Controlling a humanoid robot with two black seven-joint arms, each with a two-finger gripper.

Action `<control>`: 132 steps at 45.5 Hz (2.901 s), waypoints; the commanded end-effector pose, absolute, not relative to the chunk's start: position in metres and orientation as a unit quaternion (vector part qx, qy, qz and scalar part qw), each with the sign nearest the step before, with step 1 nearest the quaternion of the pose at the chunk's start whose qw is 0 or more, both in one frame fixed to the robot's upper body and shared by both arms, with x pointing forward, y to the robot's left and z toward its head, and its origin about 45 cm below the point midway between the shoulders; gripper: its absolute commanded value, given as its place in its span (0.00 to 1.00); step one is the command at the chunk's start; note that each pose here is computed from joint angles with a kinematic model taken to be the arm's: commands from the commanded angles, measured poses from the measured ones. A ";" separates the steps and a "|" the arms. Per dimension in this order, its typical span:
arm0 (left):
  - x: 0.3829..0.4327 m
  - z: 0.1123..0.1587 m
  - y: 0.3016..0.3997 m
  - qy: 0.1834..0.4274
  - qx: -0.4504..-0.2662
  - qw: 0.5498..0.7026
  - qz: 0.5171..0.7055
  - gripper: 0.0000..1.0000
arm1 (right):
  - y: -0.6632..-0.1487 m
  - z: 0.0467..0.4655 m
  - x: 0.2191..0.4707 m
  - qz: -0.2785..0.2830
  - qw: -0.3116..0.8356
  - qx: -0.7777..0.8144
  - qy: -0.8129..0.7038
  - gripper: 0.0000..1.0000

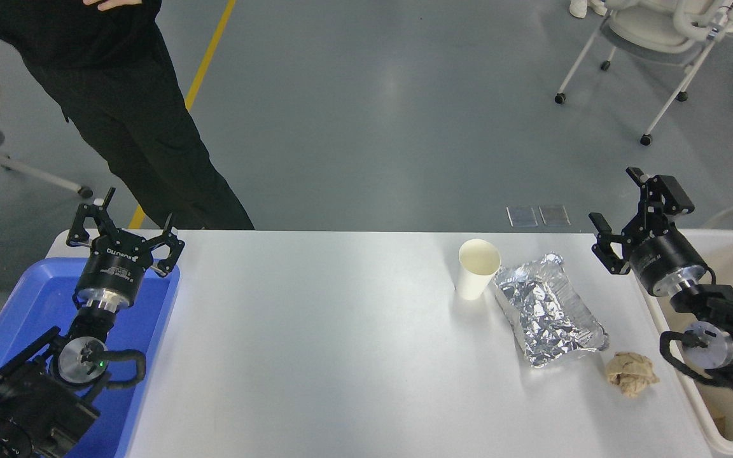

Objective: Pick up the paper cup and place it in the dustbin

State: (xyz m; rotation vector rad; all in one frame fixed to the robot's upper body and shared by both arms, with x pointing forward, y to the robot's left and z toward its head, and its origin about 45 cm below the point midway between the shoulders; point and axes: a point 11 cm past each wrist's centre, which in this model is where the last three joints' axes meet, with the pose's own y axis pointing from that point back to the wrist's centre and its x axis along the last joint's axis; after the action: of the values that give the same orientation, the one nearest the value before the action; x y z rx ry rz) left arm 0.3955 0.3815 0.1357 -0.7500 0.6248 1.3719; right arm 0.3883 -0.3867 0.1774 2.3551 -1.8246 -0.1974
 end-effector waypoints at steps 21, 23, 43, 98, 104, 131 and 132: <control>0.3957 0.1359 0.3812 0.277 -0.332 0.667 0.607 1.00 | -0.368 0.291 0.407 0.109 0.472 0.812 -0.326 1.00; 0.3957 0.1359 0.3812 0.277 -0.332 0.667 0.607 1.00 | -0.349 0.298 0.409 0.110 0.473 0.821 -0.299 1.00; 0.3951 0.1350 0.3817 0.277 -0.331 0.666 0.608 1.00 | -0.256 0.350 0.378 0.088 0.634 0.769 -0.013 1.00; 0.3957 0.1353 0.3804 0.278 -0.329 0.668 0.606 1.00 | -0.247 0.395 0.375 0.061 0.728 0.677 -0.088 1.00; 0.3957 0.1353 0.3804 0.278 -0.329 0.668 0.606 1.00 | -0.255 0.399 0.375 0.058 0.736 0.668 -0.096 1.00; 0.3962 0.1360 0.3803 0.278 -0.330 0.669 0.606 1.00 | -0.245 0.382 0.388 0.056 0.717 0.688 -0.094 1.00; 0.3962 0.1360 0.3803 0.278 -0.330 0.669 0.606 1.00 | -0.247 0.377 0.391 0.054 0.717 0.688 -0.093 1.00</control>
State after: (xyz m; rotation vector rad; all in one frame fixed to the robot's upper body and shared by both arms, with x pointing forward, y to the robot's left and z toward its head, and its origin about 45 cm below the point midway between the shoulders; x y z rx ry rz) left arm 0.3960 0.3803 0.1357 -0.7431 0.6267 1.3671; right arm 0.3804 -0.2471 0.3953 1.5007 -0.2126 0.1344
